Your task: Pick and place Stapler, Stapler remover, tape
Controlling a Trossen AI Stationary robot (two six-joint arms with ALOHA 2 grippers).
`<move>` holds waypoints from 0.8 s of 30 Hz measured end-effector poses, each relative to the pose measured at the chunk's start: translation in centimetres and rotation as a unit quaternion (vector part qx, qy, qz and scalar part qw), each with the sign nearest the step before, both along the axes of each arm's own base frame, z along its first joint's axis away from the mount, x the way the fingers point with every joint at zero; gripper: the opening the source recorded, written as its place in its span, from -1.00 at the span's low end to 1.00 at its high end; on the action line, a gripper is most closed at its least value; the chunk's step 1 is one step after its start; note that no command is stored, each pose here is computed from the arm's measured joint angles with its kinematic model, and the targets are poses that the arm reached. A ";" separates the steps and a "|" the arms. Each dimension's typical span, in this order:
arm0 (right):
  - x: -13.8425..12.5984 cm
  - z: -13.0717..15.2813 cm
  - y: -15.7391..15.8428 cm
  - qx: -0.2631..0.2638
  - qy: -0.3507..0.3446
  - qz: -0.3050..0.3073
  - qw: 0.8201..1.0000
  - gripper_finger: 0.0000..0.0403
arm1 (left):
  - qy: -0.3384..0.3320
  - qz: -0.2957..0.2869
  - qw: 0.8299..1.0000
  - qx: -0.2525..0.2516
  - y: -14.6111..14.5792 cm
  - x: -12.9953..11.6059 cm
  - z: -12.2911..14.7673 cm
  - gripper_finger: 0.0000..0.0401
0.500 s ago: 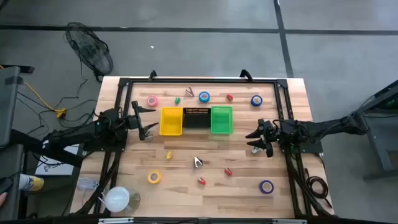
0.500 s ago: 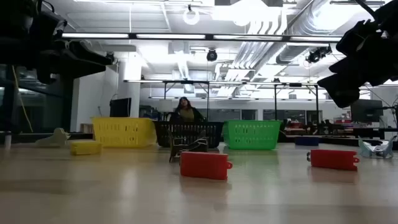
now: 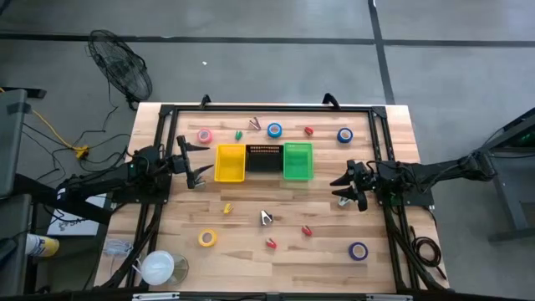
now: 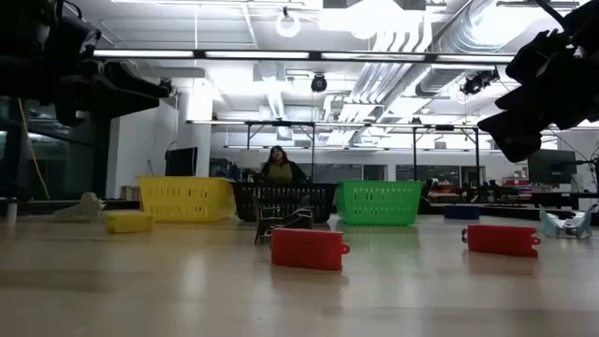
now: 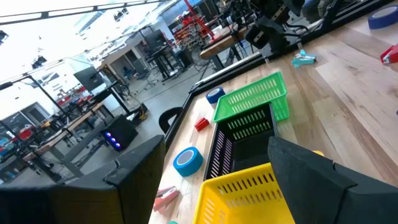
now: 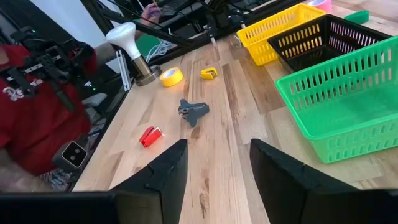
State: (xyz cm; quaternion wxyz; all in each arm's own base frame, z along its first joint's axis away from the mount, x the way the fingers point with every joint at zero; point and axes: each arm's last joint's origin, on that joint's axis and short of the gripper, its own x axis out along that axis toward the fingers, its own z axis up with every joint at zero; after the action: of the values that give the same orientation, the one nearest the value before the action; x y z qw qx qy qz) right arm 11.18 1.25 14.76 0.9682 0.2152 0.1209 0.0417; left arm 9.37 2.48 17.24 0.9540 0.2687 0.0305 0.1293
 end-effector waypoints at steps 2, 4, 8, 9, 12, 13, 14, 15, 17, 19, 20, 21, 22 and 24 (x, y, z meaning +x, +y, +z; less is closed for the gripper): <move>0.0 0.0 0.0 0.000 0.000 0.000 1.000 -0.18 | 0.000 0.000 1.000 0.000 0.0 0.0 0.0 0.40; 0.0 0.0 0.0 0.000 0.000 0.000 1.000 -0.18 | 0.000 0.000 1.000 0.000 0.0 0.0 0.0 0.40; 0.0 0.0 0.0 0.000 0.000 0.000 1.000 -0.18 | 0.000 0.000 1.000 0.000 0.0 0.0 0.0 0.40; 0.0 0.0 0.0 0.000 0.000 0.000 1.000 -0.18 | 0.000 0.000 1.000 0.000 0.0 0.0 0.0 0.40; 0.0 0.0 0.0 0.000 0.000 0.000 1.000 -0.18 | 0.000 0.000 1.000 0.000 0.0 0.0 0.0 0.40; 0.0 0.0 0.0 0.000 0.000 0.000 1.000 -0.18 | 0.000 0.000 1.000 0.000 0.0 0.0 0.0 0.40; 0.0 0.0 0.0 0.000 0.000 0.000 1.000 -0.18 | 0.000 0.000 1.000 0.000 0.0 0.0 0.0 0.40; 0.0 0.0 0.0 0.000 0.000 0.000 1.000 -0.18 | 0.000 0.000 1.000 0.000 0.0 0.0 0.0 0.40; 0.0 0.0 0.0 0.000 0.000 0.000 1.000 -0.18 | 0.000 0.000 1.000 0.000 0.0 0.0 0.0 0.40; 0.0 0.0 0.0 0.000 0.000 0.000 1.000 -0.18 | 0.000 0.000 1.000 0.000 0.0 0.0 0.0 0.40; 0.0 0.0 0.0 0.000 0.000 0.000 1.000 -0.18 | 0.000 0.000 1.000 0.000 0.0 0.0 0.0 0.40; 0.0 0.0 0.0 0.000 0.000 0.000 1.000 -0.18 | 0.000 0.000 1.000 0.000 0.0 0.0 0.0 0.40; 0.0 0.0 0.0 0.000 0.000 0.000 1.000 -0.18 | 0.000 0.000 1.000 0.000 0.0 0.0 0.0 0.40; 0.0 0.0 0.0 -0.011 -0.001 0.003 1.000 -0.18 | 0.000 0.000 1.000 0.000 0.0 0.0 0.0 0.40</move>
State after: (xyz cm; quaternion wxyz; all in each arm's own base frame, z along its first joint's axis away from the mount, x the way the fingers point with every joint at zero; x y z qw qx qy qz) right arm 11.18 1.25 14.75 0.9706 0.2037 0.1205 0.0431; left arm 9.37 2.48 17.23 0.9540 0.2687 0.0306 0.1292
